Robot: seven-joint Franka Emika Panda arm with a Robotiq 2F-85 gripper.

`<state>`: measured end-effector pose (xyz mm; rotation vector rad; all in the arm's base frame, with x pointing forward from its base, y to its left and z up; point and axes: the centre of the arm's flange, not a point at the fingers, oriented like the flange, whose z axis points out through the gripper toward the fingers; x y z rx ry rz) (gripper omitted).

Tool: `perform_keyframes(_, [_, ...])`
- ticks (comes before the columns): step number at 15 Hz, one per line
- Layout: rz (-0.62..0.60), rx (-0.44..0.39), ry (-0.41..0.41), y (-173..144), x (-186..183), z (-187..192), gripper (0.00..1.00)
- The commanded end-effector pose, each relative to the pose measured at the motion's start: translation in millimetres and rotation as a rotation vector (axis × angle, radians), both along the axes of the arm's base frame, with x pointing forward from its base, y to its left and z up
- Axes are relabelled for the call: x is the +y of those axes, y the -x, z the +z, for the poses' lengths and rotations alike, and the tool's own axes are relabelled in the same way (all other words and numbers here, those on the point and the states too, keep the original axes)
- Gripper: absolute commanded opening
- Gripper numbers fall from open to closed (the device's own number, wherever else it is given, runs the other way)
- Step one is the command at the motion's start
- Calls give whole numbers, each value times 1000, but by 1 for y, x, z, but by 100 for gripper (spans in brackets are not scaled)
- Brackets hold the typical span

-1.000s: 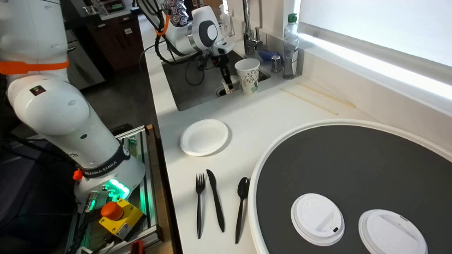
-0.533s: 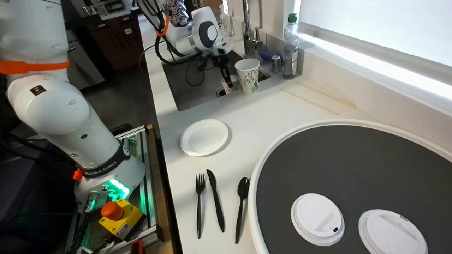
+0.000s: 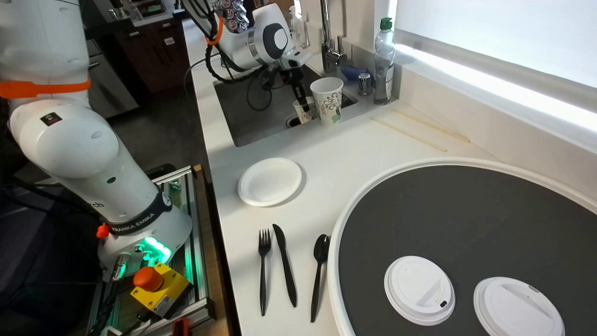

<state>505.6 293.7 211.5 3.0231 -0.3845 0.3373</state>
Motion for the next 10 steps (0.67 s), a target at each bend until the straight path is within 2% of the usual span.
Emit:
perform_keyframes(1, [14,-26,-10,6,-5,26,1])
perform_keyframes(10, [116,-1,18,29,-24,133,1])
